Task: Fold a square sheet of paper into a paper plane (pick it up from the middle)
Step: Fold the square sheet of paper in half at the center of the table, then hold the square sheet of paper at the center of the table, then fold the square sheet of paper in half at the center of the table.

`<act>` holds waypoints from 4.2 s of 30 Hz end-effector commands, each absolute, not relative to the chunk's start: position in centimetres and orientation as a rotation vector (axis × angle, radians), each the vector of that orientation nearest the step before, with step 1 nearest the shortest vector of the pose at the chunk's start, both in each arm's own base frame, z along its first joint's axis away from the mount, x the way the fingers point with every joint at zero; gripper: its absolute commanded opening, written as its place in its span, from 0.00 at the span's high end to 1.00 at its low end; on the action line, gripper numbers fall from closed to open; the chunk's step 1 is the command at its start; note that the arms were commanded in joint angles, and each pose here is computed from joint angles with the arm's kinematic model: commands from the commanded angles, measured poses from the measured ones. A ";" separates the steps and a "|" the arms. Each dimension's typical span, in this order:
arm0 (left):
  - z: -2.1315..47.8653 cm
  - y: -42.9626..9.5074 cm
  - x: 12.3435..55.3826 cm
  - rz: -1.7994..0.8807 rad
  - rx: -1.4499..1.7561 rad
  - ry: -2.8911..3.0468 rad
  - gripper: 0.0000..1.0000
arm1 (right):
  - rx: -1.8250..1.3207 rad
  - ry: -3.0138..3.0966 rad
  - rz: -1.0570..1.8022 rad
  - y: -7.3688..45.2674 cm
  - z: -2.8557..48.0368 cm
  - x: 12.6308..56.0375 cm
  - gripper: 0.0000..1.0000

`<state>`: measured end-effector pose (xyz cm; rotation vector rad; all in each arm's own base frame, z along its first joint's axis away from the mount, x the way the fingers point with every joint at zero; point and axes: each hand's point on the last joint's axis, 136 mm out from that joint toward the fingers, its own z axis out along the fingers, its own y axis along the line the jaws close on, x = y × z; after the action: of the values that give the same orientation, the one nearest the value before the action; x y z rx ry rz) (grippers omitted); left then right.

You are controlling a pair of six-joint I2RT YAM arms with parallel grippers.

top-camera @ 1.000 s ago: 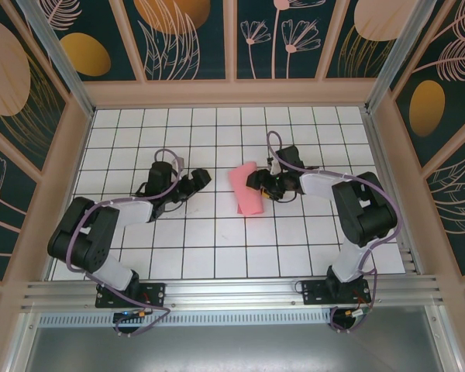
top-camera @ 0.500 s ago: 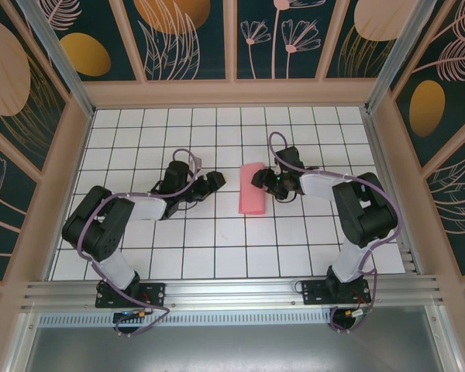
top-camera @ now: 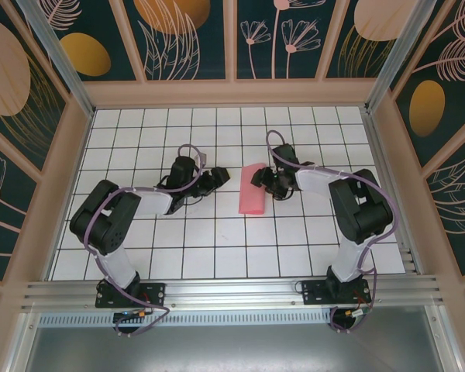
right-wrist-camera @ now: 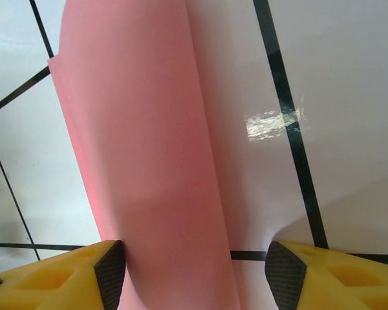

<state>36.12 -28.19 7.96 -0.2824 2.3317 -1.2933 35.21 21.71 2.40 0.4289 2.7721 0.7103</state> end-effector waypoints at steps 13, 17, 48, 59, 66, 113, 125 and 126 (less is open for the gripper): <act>6.1 -30.3 36.8 -1.273 -0.194 2.415 0.43 | 0.462 3.038 0.225 18.6 -7.0 30.4 0.30; 5.6 -30.7 36.9 -1.276 -0.190 2.433 0.51 | 0.477 3.055 0.215 18.4 -7.7 29.9 0.29; 4.3 -33.8 38.0 -1.344 -0.154 2.495 0.79 | 0.412 3.140 0.159 17.6 -10.4 28.0 0.29; 3.6 -35.0 37.8 -1.359 -0.121 2.532 0.87 | 0.394 3.168 0.152 17.6 -11.0 27.6 0.30; 2.1 -34.9 37.7 -1.282 -0.126 2.596 0.91 | 0.395 3.172 0.156 17.7 -11.1 27.6 0.30; -5.6 -30.5 35.5 -0.821 -0.325 2.908 1.00 | 0.189 2.648 0.927 24.4 8.1 36.4 0.88; -6.2 -30.2 35.3 -0.786 -0.346 2.938 1.00 | 0.154 2.760 0.889 25.5 4.3 36.4 0.97; -6.3 -30.2 35.2 -0.780 -0.349 2.943 1.00 | 0.157 2.770 0.878 25.3 3.9 36.3 0.97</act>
<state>38.13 -34.52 1.26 -0.2111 2.7224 -1.1077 36.20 25.08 4.06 0.1895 2.7544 0.8853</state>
